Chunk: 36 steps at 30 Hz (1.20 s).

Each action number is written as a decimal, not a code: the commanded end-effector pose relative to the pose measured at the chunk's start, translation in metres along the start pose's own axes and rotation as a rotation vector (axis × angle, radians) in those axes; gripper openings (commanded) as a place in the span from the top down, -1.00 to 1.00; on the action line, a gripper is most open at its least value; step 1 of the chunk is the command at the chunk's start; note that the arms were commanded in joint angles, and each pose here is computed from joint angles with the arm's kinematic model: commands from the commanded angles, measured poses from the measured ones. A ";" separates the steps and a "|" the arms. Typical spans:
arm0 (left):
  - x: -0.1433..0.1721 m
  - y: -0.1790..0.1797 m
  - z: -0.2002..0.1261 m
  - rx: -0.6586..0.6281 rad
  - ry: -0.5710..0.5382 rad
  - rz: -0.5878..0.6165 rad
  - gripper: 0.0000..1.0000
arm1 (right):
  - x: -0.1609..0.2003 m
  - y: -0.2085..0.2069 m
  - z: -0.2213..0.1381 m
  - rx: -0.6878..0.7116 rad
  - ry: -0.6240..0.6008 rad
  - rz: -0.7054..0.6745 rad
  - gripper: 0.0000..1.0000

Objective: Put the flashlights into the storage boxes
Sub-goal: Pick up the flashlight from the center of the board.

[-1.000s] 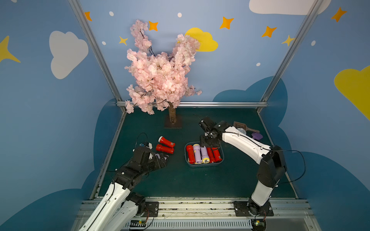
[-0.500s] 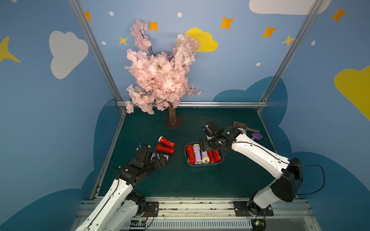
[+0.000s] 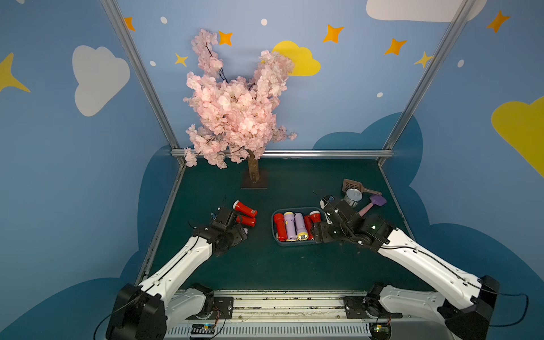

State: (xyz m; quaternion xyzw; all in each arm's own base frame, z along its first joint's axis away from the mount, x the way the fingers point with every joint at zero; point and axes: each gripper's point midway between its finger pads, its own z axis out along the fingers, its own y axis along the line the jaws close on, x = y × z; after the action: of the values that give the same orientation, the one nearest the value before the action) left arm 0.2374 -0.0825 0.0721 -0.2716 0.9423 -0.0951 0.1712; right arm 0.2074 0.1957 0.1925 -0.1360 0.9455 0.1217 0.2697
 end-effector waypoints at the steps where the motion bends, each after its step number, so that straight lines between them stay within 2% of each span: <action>1: -0.017 -0.011 0.003 -0.006 -0.044 -0.062 -0.84 | 0.003 -0.004 0.000 -0.002 -0.029 0.008 -0.80; 7: -0.031 -0.017 0.008 -0.029 -0.076 -0.121 -0.79 | 0.013 -0.014 -0.004 0.001 -0.052 0.020 -0.80; 13: -0.029 -0.016 0.025 -0.091 -0.043 -0.159 -0.75 | 0.016 -0.022 -0.009 -0.004 -0.081 0.029 -0.80; 26: -0.025 -0.017 0.054 -0.190 0.023 -0.200 -0.72 | 0.031 -0.036 -0.004 -0.030 -0.060 0.074 -0.80; 33: -0.021 -0.013 0.061 -0.222 0.044 -0.205 -0.54 | 0.032 -0.036 -0.002 -0.066 -0.036 0.080 -0.80; 36: -0.020 -0.011 0.061 -0.228 0.048 -0.208 -0.44 | 0.031 -0.021 -0.001 -0.139 -0.016 0.054 -0.80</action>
State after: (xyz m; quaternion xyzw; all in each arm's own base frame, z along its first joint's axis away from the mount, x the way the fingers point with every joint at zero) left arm 0.2873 -0.0899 0.0262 -0.3783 0.9181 -0.0251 0.1158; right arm 0.1924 0.1556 0.1715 -0.1003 0.9420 0.1645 0.2747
